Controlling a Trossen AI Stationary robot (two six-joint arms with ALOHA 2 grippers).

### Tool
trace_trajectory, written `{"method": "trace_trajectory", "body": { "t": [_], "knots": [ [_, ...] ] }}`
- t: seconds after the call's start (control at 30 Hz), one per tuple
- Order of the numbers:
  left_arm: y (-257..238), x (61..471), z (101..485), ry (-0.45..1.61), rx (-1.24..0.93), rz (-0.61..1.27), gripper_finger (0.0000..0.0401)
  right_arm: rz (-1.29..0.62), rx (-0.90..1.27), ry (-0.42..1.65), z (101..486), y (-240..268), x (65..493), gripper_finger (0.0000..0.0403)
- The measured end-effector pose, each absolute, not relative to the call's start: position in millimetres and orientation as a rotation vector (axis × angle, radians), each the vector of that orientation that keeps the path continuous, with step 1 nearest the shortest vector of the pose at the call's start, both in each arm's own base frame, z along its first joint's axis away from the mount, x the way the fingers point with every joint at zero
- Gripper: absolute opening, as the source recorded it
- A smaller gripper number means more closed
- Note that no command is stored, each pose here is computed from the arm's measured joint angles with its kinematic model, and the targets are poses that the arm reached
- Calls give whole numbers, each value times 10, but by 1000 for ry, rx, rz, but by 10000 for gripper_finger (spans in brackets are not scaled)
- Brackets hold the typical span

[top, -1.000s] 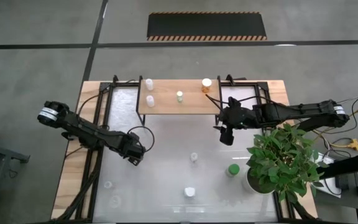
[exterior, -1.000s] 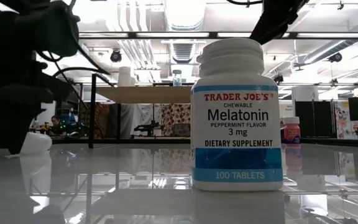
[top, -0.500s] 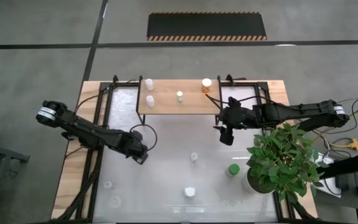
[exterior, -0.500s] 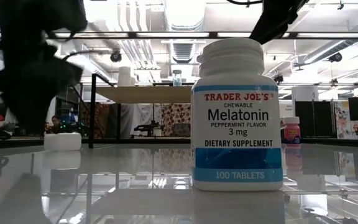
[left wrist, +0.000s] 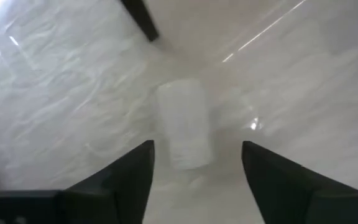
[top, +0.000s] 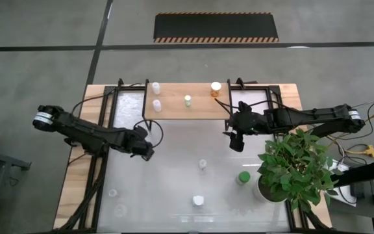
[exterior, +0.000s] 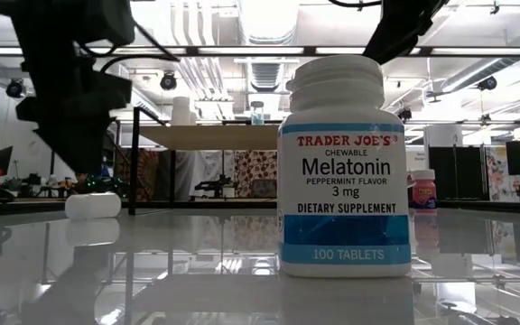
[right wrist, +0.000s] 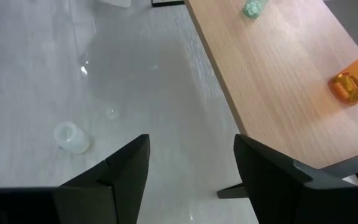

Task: Pick and place medicine bottles onto shelf by color
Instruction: Put the white pill bottle on the shelf

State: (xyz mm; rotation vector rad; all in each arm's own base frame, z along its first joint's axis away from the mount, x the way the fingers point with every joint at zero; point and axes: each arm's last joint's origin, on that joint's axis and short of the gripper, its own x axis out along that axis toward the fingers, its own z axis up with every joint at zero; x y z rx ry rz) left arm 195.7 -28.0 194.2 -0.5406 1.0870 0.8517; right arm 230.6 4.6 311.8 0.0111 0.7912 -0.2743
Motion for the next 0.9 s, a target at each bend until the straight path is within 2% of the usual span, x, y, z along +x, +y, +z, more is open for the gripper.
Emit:
{"method": "trace_trajectory", "body": {
  "t": [0.17,0.33,0.67,0.77,0.9],
  "knots": [
    [-267,1956,1848,1097,-520,843,266,-274,10,792,3116,46,2305,226],
    [-283,2053,1812,1055,-494,770,269,-274,10,793,3113,46,2305,226],
    [-282,2155,1623,1097,-438,813,270,-275,11,793,3112,46,2305,226],
    [-290,2201,1547,1108,-431,819,263,-275,10,793,3112,46,2305,226],
    [-301,2261,1462,1111,-428,820,230,-274,10,794,3112,46,2305,226]
  ]
}}
